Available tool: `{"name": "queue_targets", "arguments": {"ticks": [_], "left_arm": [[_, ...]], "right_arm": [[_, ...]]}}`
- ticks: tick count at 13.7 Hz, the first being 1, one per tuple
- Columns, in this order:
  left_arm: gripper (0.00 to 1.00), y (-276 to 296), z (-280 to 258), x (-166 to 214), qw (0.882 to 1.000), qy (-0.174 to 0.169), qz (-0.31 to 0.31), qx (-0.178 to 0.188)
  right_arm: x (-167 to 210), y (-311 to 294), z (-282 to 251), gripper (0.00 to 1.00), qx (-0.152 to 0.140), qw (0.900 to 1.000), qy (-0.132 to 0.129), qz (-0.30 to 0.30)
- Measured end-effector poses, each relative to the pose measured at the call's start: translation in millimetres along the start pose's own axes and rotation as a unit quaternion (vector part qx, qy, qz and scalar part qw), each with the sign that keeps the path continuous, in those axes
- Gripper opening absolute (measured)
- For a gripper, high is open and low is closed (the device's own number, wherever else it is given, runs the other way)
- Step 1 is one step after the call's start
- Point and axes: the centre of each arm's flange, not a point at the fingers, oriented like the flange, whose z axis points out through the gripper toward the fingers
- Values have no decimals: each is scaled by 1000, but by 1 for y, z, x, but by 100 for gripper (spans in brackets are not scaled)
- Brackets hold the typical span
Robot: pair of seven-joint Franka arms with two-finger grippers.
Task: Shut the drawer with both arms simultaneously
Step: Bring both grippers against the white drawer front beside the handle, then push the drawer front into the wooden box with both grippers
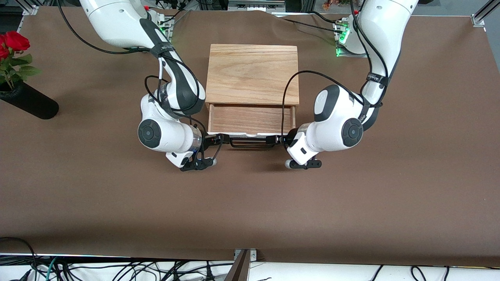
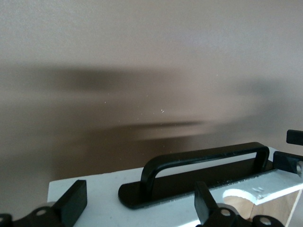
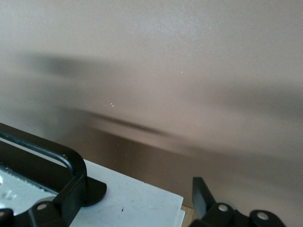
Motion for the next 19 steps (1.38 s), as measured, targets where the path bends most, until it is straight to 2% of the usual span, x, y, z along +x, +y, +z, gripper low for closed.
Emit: {"name": "queue_targets", "arguments": {"ticks": [2, 9, 11, 13, 19], "left_arm": [[100, -1, 1, -1, 1000, -8, 0, 2], [100, -4, 7, -9, 997, -74, 9, 20], [100, -2, 18, -17, 995, -99, 13, 29], [100, 1, 32, -32, 989, -138, 17, 42], [100, 8, 54, -59, 977, -201, 21, 67]], "right_arm": [[-1, -1, 1, 100, 0, 1000, -4, -1], [-11, -12, 10, 100, -2, 999, -32, -9], [-17, -13, 14, 100, -5, 998, -59, -11], [-27, -15, 21, 100, -10, 995, -95, -13], [-42, -17, 29, 100, -18, 989, -146, -16]]}}
